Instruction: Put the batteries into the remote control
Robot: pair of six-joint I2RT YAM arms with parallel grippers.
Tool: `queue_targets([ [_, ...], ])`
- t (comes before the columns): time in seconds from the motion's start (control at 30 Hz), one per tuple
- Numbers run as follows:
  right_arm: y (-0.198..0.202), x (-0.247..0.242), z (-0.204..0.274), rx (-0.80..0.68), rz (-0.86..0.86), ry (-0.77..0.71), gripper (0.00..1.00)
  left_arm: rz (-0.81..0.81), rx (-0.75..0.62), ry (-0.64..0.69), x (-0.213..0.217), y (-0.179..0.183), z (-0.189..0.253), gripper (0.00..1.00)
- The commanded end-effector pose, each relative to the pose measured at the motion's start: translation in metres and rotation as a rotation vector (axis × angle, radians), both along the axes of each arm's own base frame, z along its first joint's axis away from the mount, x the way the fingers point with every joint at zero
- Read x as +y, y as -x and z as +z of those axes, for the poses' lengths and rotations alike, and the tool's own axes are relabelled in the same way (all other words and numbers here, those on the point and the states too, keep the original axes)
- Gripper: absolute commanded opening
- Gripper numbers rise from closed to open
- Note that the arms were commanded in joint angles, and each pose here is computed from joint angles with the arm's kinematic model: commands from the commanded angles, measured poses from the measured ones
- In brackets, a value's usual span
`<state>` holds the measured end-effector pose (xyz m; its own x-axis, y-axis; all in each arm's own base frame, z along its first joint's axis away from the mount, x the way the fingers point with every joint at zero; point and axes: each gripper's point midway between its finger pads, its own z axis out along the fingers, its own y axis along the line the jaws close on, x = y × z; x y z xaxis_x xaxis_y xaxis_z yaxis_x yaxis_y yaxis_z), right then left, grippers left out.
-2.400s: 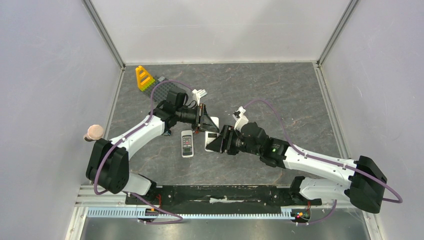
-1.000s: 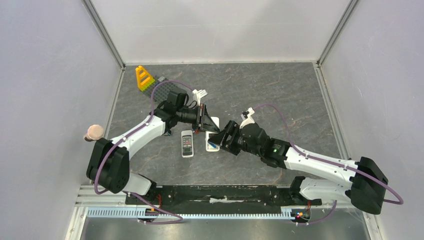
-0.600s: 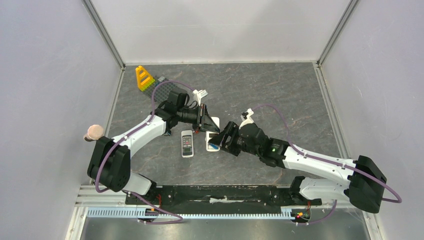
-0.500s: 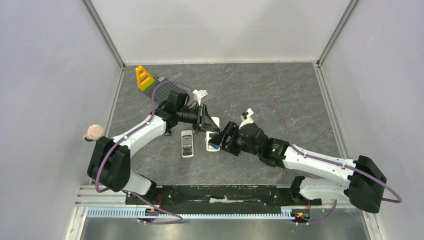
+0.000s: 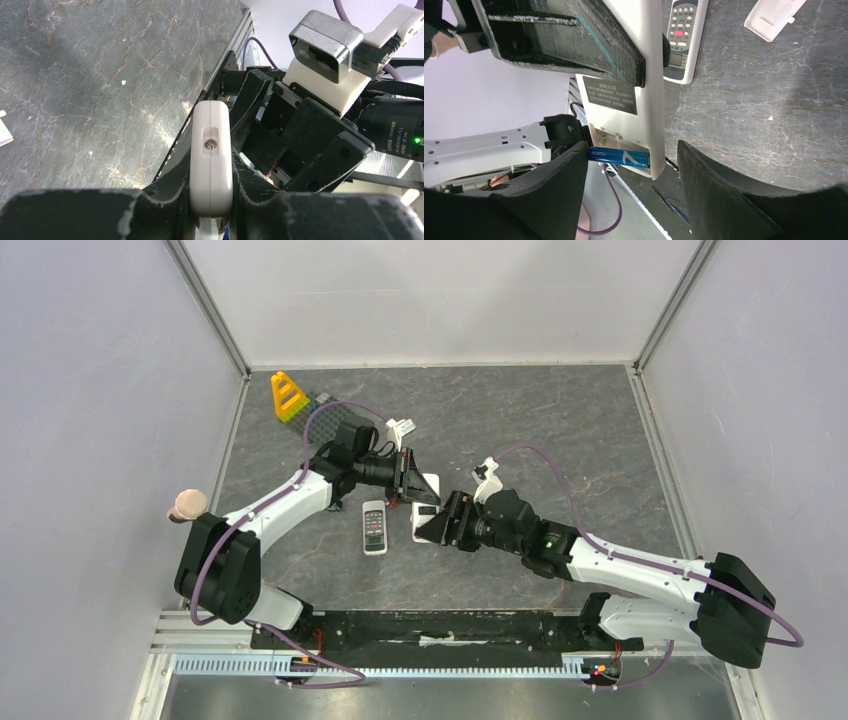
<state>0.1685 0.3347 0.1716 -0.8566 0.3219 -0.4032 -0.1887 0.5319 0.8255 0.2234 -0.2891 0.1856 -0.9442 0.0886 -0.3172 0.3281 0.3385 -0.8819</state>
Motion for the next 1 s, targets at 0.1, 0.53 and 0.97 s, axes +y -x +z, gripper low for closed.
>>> queue_targets([
  [0.1, 0.004, -0.008, -0.02, -0.037, 0.042, 0.074, 0.61, -0.031, -0.001, 0.062, -0.002, 0.006, 0.021, 0.02],
  [0.53, -0.008, -0.014, -0.019, -0.136, -0.015, 0.038, 0.54, -0.062, 0.019, 0.088, -0.001, 0.014, 0.028, 0.02],
  [0.97, 0.004, -0.007, -0.001, -0.201, 0.056, -0.158, 0.5, -0.149, 0.059, 0.174, 0.001, 0.034, 0.045, 0.02],
])
